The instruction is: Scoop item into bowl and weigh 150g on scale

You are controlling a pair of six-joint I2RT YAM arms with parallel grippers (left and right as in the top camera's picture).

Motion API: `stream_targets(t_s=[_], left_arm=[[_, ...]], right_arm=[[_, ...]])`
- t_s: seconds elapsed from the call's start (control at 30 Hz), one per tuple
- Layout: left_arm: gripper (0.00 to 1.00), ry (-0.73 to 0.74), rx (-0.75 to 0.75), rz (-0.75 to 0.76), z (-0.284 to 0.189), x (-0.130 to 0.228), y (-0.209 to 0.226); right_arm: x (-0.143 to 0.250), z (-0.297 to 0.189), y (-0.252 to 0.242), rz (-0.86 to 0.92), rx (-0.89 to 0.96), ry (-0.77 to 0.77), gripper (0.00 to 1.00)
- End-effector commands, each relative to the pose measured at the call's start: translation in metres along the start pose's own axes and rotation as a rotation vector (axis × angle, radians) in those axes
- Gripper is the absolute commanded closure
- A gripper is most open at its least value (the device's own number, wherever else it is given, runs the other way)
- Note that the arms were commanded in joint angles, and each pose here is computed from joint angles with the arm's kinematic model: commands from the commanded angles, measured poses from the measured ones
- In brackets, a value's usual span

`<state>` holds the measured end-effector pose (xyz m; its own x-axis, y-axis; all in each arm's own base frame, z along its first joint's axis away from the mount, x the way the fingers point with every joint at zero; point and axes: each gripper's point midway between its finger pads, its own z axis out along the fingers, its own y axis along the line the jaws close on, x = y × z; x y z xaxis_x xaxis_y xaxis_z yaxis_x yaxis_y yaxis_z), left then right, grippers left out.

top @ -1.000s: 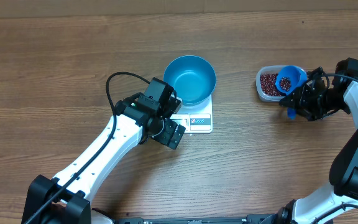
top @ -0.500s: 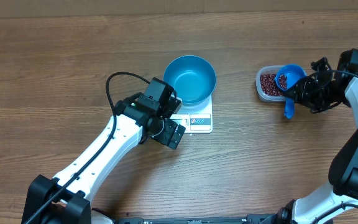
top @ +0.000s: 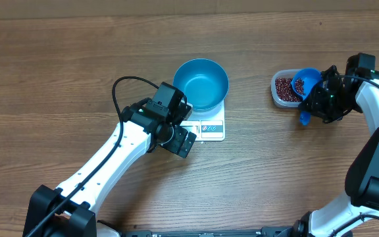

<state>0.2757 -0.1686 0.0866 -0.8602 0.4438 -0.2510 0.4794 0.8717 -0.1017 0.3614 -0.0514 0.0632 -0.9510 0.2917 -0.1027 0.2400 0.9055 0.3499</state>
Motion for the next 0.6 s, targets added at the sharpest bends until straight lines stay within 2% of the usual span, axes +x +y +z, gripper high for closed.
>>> stream_targets(t_s=[0.0, 0.07, 0.17, 0.57], left_arm=[[0.00, -0.024, -0.004, 0.017, -0.006, -0.004, 0.001], [0.00, -0.024, -0.005, 0.017, -0.006, -0.004, 0.001], [0.01, -0.023, -0.005, 0.017, -0.006, -0.003, 0.001], [0.00, -0.023, -0.005, 0.017, -0.006, -0.003, 0.001]], right_arm=[[0.006, 0.007, -0.004, 0.009, 0.007, 0.015, 0.71], [0.007, 0.009, -0.005, 0.009, 0.007, 0.014, 0.73], [0.005, 0.009, -0.005, 0.007, 0.007, 0.008, 0.83], [0.001, -0.001, -0.001, 0.006, 0.006, 0.008, 0.94]])
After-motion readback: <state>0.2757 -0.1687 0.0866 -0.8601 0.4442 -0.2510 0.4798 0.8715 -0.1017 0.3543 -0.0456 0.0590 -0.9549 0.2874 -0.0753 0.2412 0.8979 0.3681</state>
